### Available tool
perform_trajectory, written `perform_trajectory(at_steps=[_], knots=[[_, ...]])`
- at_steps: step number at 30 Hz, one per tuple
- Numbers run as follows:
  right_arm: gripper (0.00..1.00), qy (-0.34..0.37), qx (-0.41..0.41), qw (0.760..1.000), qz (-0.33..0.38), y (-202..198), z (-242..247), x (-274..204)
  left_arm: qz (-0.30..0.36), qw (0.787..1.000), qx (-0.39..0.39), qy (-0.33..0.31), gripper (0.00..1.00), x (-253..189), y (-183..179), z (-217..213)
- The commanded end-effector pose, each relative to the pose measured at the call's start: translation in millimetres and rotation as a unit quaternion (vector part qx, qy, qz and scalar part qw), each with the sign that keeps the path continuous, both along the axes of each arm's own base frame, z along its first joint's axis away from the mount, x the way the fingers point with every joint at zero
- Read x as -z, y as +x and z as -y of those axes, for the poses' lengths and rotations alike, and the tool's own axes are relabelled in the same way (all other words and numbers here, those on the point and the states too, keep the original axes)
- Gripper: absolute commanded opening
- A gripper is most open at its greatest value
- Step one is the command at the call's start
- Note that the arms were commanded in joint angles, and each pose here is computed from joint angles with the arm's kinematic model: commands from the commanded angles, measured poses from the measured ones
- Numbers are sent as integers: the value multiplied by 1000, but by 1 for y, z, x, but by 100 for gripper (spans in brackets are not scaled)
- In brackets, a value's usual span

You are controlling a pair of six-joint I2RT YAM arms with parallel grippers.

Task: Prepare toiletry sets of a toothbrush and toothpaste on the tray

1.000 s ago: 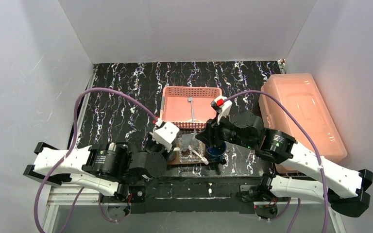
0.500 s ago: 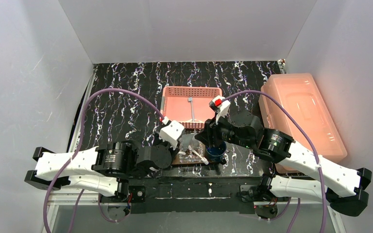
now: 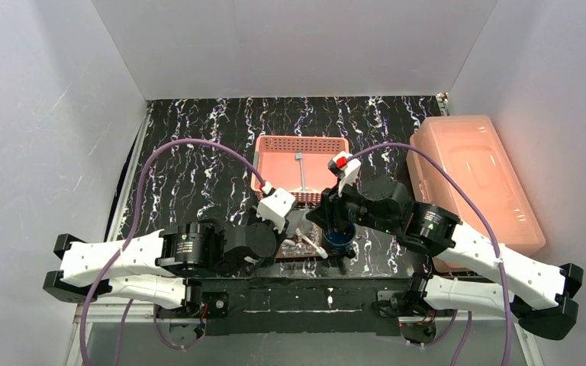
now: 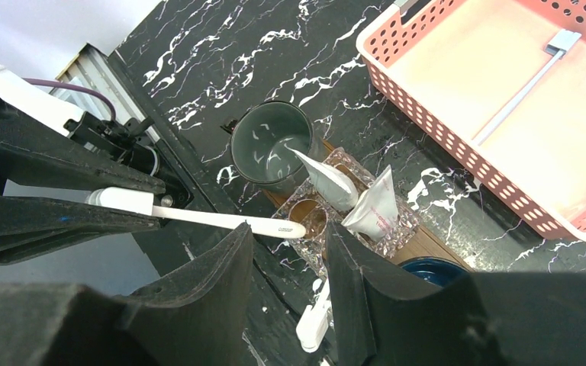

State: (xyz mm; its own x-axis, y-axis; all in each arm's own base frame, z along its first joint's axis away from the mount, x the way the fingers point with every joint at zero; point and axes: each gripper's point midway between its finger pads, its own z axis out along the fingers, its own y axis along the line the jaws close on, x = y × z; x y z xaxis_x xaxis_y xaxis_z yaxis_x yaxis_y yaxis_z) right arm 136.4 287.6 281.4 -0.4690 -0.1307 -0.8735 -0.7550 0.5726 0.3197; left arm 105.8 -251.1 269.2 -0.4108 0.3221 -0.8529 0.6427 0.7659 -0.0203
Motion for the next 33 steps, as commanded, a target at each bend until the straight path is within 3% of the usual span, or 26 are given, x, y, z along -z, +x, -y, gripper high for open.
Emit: perform_trajectory(at_steps=[1,33], knots=[[48,22,3,1000,6,2,-3,-7,12,1000,-10,0,0,1,6,4],[50,13,11,1000,-2,1,2,9,44,999,-26,4,0,48,25,25]])
